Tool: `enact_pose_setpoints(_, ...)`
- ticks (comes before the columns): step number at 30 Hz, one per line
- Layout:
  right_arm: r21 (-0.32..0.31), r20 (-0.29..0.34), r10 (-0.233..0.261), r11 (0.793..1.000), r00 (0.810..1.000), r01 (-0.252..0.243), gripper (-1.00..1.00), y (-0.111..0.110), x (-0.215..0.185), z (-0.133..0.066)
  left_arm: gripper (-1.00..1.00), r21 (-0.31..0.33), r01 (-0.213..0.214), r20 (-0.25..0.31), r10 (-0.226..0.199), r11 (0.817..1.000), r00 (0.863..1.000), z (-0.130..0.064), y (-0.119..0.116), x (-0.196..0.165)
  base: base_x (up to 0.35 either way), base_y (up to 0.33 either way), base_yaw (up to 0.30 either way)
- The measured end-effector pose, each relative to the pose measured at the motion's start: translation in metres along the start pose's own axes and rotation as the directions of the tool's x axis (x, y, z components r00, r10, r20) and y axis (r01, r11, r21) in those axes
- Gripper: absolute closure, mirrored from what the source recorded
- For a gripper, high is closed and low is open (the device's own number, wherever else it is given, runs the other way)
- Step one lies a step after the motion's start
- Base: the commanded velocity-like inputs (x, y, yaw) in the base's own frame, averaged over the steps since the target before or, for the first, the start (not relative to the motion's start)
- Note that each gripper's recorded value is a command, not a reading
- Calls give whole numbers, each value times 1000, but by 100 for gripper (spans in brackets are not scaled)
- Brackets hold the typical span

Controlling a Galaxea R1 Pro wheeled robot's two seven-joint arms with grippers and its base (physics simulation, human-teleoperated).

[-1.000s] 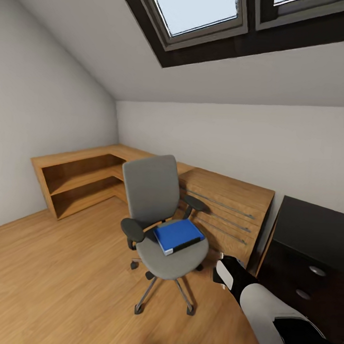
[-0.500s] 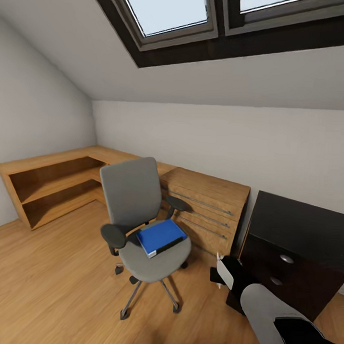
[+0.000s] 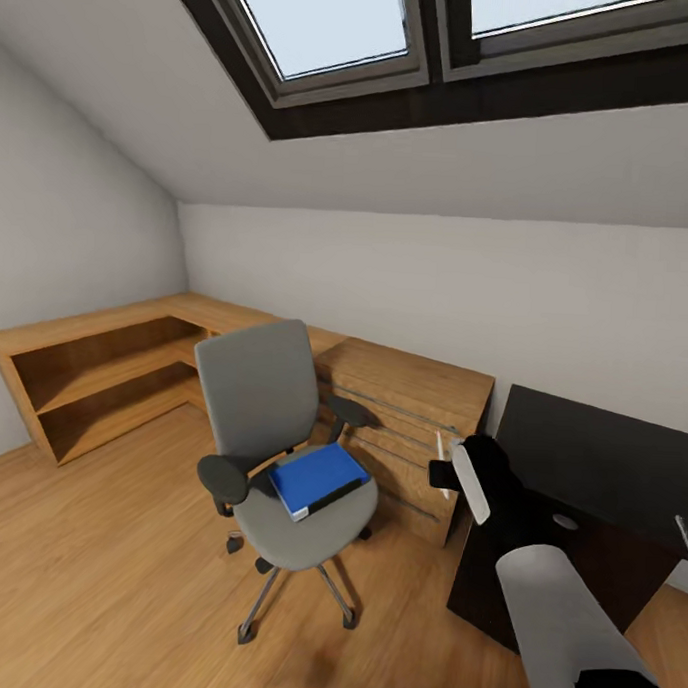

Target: In the bedroom, organize the workspace by keeping the computer under the desk, ensuring the monitor is on the desk, placing the keyboard on the desk next to the monitor, placing the mouse on the desk next to the keyboard, moving the folder from the swivel chair onto the desk next to the mouse, stacking the notebook on top of the folder with the pen on top of the notebook, and positioning the swivel chair next to the desk.

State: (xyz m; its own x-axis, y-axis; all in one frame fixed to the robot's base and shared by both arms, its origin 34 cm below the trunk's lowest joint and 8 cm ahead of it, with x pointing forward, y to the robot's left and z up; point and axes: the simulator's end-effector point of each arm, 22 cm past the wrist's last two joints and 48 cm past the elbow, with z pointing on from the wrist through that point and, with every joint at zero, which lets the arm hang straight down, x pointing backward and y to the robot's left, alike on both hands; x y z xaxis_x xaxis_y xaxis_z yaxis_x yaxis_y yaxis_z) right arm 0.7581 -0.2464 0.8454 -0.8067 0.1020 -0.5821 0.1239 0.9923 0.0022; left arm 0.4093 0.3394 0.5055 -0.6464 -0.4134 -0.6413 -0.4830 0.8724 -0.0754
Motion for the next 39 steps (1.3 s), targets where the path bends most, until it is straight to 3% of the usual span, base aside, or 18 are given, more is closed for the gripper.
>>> enact_pose_setpoints(12,15,18,21,1000,1000,-21,100,-17,-5,-9,-100,3,2,-2,-2,1000,1000,-15,-4,-12,0,0,-5)
enact_pose_setpoints(17,7,16,119,993,993,-119,100,-37,-13,-19,-100,7,4,-1,-4,1000,1000,-22,-7,-17,0,0,-188)
enact_pose_setpoints(21,2,5,146,989,989,-146,100,-43,-15,-26,-100,9,5,1,-5,1000,1000,-27,-9,-22,0,0,-224)
enact_pose_setpoints(39,-3,17,156,988,988,-156,100,-44,-35,-56,-100,20,8,12,-9,1000,1000,-49,-16,-43,0,0,-45)
